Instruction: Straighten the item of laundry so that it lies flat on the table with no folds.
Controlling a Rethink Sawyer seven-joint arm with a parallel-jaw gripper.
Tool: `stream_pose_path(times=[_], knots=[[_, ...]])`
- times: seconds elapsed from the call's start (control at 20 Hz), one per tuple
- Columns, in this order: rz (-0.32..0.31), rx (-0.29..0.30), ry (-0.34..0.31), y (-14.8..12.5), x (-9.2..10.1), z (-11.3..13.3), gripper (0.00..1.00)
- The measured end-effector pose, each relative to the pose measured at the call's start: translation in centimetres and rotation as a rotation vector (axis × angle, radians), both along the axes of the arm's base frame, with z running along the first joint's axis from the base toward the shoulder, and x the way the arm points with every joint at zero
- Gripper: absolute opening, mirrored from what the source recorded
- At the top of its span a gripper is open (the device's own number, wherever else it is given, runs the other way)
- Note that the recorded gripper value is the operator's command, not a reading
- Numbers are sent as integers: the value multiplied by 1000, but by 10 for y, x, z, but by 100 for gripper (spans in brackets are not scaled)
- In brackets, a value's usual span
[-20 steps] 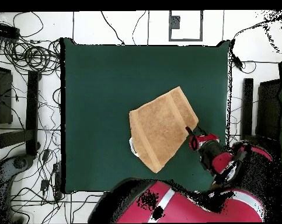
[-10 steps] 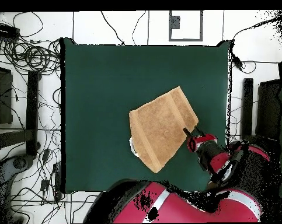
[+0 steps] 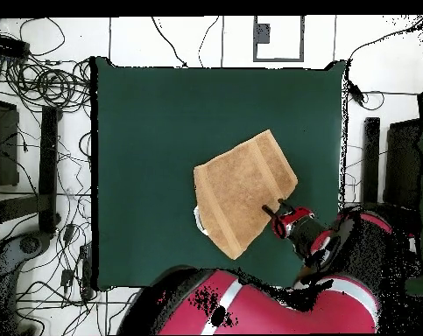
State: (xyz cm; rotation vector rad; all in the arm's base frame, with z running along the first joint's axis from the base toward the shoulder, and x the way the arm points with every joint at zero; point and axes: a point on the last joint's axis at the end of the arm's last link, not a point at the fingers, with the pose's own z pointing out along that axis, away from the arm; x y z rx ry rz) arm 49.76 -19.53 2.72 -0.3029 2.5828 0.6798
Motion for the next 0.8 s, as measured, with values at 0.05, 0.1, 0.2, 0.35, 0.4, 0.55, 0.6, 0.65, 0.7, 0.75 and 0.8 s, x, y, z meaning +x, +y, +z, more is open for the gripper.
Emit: stream_pose_path(times=[0.05, 0.1, 0.2, 0.35, 0.4, 0.55, 0.6, 0.65, 0.7, 0.75, 0.8], knots=[[23, 4, 15, 3, -3, -2, 100], [59, 9, 39, 7, -6, -4, 100], [114, 20, 81, 14, -13, -10, 100], [165, 36, 134, 24, -19, -18, 100], [175, 40, 150, 28, -21, -21, 100], [180, 45, 170, 33, -25, -28, 100], [179, 48, 177, 34, -27, -32, 100], [176, 49, 178, 35, -27, -33, 100], [170, 49, 177, 35, -27, -34, 100], [160, 49, 173, 36, -27, -35, 100], [126, 44, 155, 36, -23, -38, 100]])
